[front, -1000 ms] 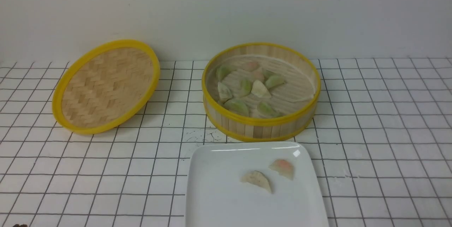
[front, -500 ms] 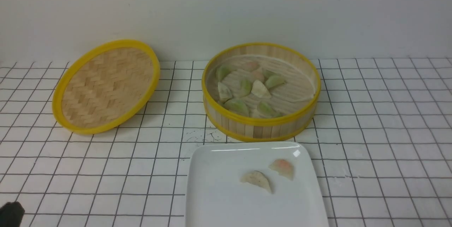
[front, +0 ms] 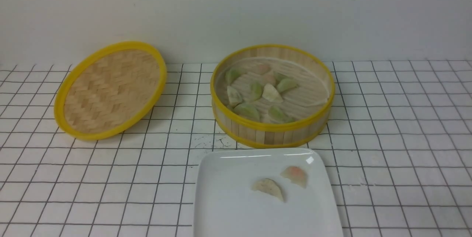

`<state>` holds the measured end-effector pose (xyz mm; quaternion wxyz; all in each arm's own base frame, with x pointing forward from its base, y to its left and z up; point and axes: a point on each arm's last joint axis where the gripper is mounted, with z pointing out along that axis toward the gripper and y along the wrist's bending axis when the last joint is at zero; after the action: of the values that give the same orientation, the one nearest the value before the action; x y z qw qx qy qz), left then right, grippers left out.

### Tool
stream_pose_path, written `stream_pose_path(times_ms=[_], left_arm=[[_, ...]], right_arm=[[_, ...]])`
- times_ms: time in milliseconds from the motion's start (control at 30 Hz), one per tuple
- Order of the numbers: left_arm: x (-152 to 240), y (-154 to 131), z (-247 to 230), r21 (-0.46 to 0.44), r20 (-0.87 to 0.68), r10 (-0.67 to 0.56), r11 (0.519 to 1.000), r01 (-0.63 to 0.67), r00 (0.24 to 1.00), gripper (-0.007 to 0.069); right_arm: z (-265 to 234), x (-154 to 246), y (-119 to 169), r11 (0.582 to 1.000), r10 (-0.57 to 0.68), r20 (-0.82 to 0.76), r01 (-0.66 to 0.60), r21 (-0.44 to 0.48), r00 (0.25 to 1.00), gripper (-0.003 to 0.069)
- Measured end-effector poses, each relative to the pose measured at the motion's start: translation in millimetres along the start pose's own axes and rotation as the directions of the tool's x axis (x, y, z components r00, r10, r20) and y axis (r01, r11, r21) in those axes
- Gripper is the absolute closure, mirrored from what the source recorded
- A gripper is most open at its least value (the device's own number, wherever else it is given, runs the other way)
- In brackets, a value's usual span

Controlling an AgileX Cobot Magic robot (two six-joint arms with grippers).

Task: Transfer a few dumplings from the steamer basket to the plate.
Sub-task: Use the left arm to grab a dumpling from the steamer

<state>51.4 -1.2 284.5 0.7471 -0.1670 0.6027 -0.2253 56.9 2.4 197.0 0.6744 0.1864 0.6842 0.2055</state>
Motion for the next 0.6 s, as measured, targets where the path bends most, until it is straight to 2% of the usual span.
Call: stream_pose_path(times_ms=[33,67,100,200,233,267,367,400,467,533,567,600], left_arm=[[-14,-15,11,0.002,-0.117,0.027,1.000,-0.027,0.993,0.0631],[-23,-24,16,0.010,-0.154,0.046,0.999,-0.045,0.987,0.0631],[-31,-34,28,0.011,-0.268,0.081,0.997,-0.082,0.960,0.0631],[-38,-51,65,0.039,-0.569,0.160,0.985,-0.168,0.807,0.0631],[-34,-50,70,0.036,-0.616,0.157,0.985,-0.171,0.772,0.0631],[-32,-51,80,0.046,-0.685,0.164,0.982,-0.182,0.710,0.0631],[-6,-43,126,0.061,-0.914,0.126,0.982,-0.176,0.386,0.0631],[1,-39,134,0.054,-0.934,0.111,0.983,-0.174,0.339,0.0631],[31,-23,163,0.041,-0.985,0.068,0.985,-0.165,0.159,0.0631],[54,-13,183,0.041,-0.997,0.051,0.984,-0.175,0.056,0.0631],[56,-14,186,0.048,-0.997,0.057,0.983,-0.176,0.049,0.0631],[70,-13,198,0.069,-0.998,0.069,0.980,-0.189,-0.004,0.0631]], right_arm=[[0,-4,2,0.994,0.109,0.043,-0.108,-0.022,0.993,0.0669],[0,-6,2,0.989,0.146,0.058,-0.145,-0.030,0.988,0.0669],[0,-7,2,0.983,0.182,0.072,-0.180,-0.038,0.981,0.0669],[0,-8,2,0.978,0.208,0.082,-0.205,-0.043,0.975,0.0669],[0,-8,2,0.978,0.208,0.083,-0.205,-0.044,0.975,0.0669],[0,-8,2,0.978,0.209,0.083,-0.206,-0.044,0.974,0.0669],[-1,-10,3,0.980,0.198,0.105,-0.194,-0.051,0.975,0.0669],[-1,-11,3,0.980,0.197,0.107,-0.192,-0.052,0.975,0.0669],[-1,-13,6,0.983,0.179,0.083,-0.175,-0.055,0.980,0.0669],[-5,-21,18,0.987,0.149,0.004,-0.148,-0.064,0.989,0.0669],[-5,-22,19,0.988,0.142,-0.008,-0.143,-0.063,0.990,0.0669],[-7,-33,30,0.995,0.086,-0.085,-0.090,-0.052,0.993,0.0669]])
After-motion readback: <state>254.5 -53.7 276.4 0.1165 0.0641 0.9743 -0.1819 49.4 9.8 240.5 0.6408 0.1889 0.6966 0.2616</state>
